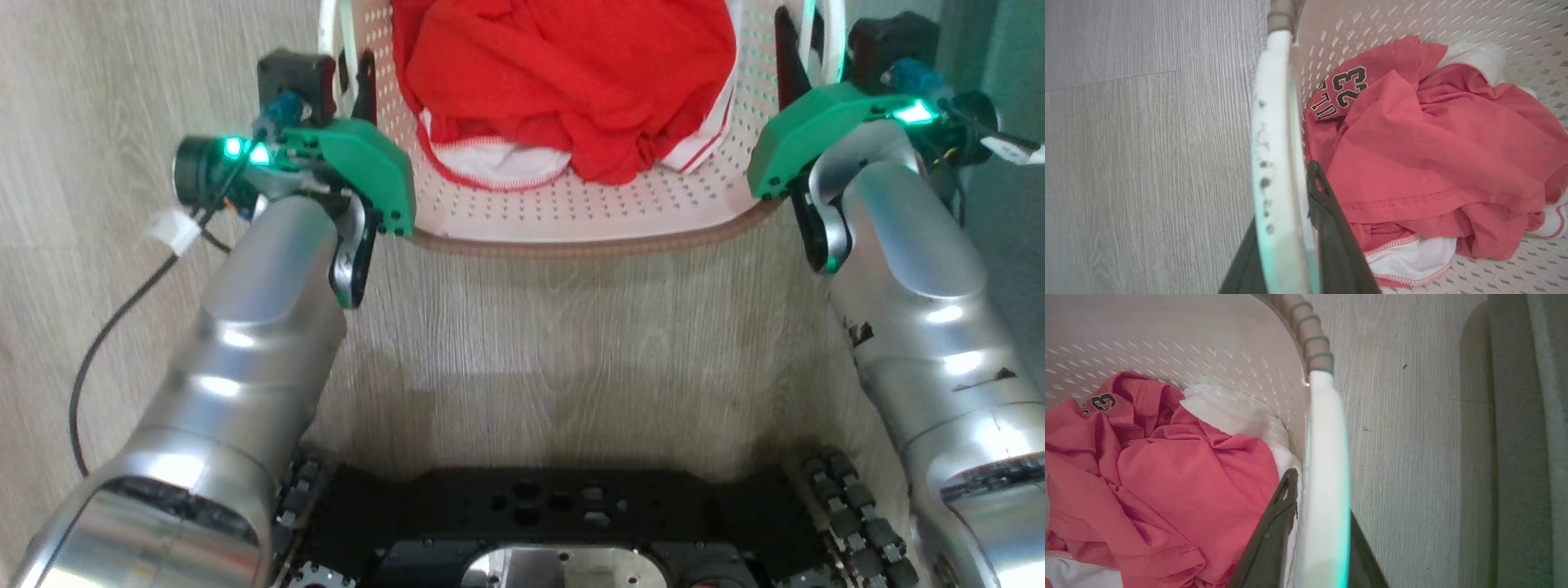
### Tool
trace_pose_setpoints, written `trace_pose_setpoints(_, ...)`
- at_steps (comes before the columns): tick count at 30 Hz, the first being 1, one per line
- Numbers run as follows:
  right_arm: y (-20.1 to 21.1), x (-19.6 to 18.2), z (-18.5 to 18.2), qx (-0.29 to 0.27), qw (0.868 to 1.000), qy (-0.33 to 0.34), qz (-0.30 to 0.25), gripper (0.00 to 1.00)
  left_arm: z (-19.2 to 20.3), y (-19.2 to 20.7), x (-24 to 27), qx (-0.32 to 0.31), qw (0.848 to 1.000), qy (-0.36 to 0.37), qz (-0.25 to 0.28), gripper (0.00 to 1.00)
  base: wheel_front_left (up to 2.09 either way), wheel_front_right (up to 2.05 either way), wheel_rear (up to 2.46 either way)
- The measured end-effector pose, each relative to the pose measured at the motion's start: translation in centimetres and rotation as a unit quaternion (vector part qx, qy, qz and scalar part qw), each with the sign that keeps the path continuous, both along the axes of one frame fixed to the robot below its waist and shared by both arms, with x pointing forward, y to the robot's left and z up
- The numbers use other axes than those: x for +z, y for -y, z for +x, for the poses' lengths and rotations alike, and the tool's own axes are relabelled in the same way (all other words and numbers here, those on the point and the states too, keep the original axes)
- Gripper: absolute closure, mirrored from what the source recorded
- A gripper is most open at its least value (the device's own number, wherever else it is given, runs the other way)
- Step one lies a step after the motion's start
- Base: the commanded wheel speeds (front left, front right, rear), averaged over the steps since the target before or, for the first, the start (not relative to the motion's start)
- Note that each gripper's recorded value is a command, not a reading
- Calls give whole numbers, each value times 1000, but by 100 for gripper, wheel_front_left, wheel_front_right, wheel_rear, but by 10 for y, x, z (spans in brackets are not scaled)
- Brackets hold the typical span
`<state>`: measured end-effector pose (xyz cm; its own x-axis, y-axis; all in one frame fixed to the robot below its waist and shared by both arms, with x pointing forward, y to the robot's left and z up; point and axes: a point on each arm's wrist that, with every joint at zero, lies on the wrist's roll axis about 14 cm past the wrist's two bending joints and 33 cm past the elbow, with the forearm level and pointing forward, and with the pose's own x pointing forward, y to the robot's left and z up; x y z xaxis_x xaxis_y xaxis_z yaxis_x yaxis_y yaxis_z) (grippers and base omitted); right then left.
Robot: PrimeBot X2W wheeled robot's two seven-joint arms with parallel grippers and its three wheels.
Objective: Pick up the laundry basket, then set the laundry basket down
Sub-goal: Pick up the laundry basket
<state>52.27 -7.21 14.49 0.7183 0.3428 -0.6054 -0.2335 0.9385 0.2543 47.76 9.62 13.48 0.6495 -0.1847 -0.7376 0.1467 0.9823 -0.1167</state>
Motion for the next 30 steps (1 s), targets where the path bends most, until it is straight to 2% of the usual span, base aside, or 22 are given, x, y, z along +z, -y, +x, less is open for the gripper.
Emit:
trace_pose_setpoints(6,0,20,-2,-2,1000,3,3,100,-9,0,18,12,1000,1,-5,100,0,0,0)
trace_pose_setpoints(15,2,50,-34,-5,1000,-19,5,100,-42,1,48,9,1000,-12,-8,100,0,0,0)
trace_pose_setpoints(30,2,101,-115,-7,997,-75,5,100,-121,5,102,-8,999,-46,-15,100,0,0,0)
